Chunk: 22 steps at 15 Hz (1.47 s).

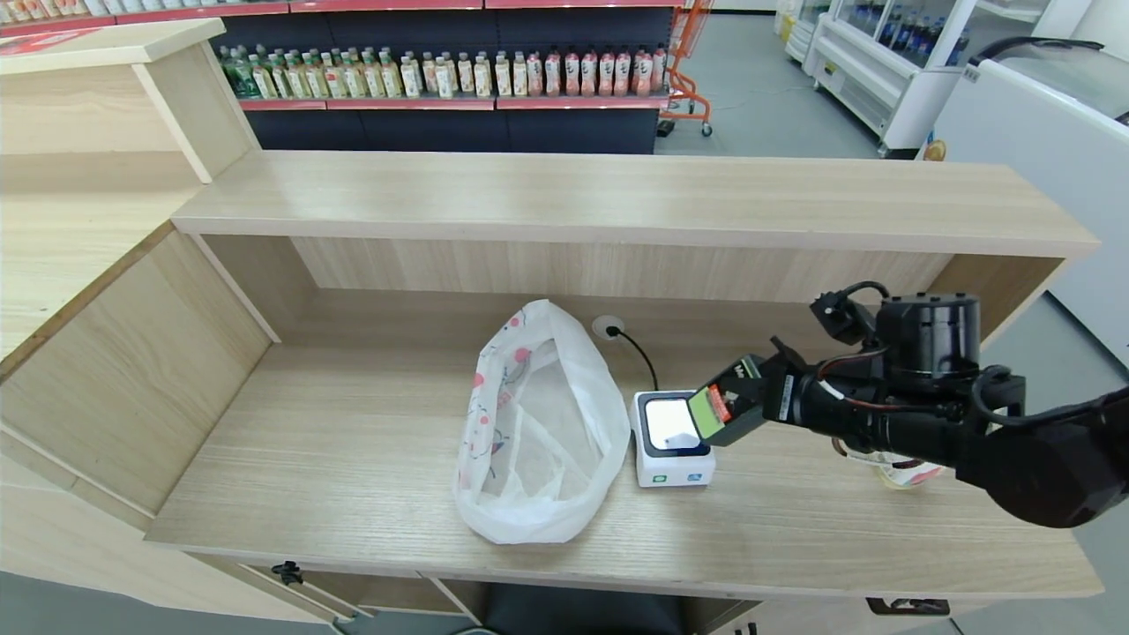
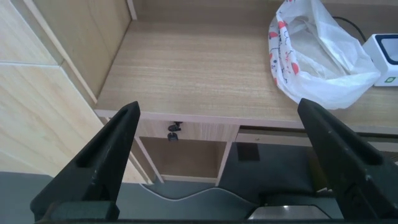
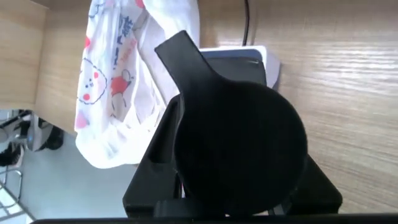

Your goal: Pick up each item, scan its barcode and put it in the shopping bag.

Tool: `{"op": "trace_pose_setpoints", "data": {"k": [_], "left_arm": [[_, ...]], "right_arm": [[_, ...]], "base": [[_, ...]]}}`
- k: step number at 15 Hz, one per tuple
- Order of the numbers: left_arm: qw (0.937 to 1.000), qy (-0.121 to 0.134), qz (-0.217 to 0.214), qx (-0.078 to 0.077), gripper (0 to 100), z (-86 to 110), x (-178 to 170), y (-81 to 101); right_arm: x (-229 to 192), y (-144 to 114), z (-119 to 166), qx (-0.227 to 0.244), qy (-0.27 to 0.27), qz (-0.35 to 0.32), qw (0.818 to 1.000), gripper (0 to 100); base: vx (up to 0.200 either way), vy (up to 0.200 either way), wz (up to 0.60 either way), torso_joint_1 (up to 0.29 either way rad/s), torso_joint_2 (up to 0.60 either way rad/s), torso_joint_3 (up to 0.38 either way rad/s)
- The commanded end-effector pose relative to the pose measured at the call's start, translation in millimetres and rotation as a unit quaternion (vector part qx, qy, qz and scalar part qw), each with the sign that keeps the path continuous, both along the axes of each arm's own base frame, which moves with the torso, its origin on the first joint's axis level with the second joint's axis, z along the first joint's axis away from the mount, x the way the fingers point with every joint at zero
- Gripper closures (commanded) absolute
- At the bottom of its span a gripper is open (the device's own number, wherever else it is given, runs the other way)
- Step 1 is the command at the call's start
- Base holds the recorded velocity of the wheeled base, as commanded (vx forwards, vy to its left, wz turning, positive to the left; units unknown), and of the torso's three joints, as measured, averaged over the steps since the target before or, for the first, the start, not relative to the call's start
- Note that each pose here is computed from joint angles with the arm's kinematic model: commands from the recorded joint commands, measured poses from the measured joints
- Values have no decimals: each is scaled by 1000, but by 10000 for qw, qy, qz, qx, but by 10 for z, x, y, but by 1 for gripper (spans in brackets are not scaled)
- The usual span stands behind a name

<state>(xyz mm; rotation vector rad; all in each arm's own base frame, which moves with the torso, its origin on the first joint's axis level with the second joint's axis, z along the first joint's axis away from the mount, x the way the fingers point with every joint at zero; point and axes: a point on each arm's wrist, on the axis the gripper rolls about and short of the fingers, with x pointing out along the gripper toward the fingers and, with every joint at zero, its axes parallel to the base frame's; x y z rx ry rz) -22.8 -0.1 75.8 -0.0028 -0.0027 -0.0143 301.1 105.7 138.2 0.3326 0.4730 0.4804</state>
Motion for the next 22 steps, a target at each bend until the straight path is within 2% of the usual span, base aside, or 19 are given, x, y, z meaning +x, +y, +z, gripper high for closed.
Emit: {"op": "trace_pose_setpoints", "data": {"k": [1,10,22], "left_arm": [[10000,-1,-5,-2,0,0,0,0],[10000,6,-5,6,0,1,1,0],[10000,-2,-5,14,0,0,0,0]], "right_arm": [[76,78,-196,-81,266,89,9996,100],[332,250,-263,-36,207,203,9996,100],[433,389,-462,5,192,393,9990,100]], "base": [[0,0,0,0,0,0],[0,0,0,0,0,0],[0,0,0,0,0,0]]}}
